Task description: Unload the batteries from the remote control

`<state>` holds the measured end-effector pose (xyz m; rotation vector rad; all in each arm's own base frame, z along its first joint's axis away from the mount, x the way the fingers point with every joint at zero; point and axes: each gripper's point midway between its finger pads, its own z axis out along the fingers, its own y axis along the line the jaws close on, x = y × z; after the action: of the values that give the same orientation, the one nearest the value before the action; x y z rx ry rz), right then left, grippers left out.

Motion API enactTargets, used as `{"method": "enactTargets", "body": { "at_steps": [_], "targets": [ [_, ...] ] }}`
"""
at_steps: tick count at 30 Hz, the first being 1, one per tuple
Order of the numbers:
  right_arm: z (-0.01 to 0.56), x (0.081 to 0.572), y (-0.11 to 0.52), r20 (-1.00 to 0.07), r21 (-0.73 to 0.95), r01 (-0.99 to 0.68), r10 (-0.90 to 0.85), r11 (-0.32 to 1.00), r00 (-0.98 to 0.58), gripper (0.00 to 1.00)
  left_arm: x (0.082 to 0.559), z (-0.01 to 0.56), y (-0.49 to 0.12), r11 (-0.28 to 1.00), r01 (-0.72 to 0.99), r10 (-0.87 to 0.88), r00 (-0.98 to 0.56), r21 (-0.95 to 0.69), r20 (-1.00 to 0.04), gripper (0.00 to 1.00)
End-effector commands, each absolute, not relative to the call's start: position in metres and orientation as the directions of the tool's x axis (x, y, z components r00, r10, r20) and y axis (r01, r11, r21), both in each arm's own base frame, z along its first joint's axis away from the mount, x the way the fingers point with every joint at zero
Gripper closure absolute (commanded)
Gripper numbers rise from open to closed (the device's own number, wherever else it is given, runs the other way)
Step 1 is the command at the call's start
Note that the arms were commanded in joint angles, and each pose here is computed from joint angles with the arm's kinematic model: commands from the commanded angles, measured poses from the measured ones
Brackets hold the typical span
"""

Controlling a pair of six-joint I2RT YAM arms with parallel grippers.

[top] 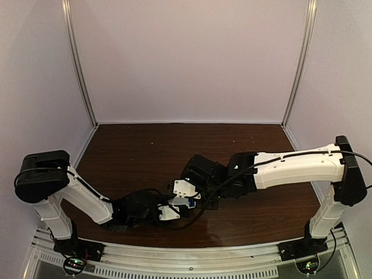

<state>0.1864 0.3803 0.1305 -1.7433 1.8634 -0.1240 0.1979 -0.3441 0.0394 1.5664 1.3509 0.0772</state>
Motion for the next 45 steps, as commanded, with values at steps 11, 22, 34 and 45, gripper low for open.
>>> {"method": "enactTargets", "body": {
  "at_steps": [11,22,34,45],
  "targets": [
    [0.104,0.171,0.382,-0.295,-0.247,-0.954,-0.951,0.169,-0.092,1.0,0.208,0.048,-0.341,0.184,0.638,0.774,0.374,0.747,-0.51,1.0],
    [0.1,0.175,0.381,-0.284,-0.222,-0.948,-0.945,0.229,-0.161,1.0,0.208,0.046,-0.342,0.18,0.644,0.777,0.371,0.744,-0.509,1.0],
    [0.098,0.188,0.378,-0.287,-0.207,-0.919,-0.919,0.336,-0.271,1.0,0.209,0.046,-0.341,0.184,0.641,0.779,0.367,0.745,-0.509,1.0],
    [0.091,0.187,0.378,-0.28,-0.174,-0.918,-0.912,0.356,-0.3,1.0,0.209,0.046,-0.34,0.185,0.641,0.781,0.364,0.745,-0.508,1.0]
  ]
}}
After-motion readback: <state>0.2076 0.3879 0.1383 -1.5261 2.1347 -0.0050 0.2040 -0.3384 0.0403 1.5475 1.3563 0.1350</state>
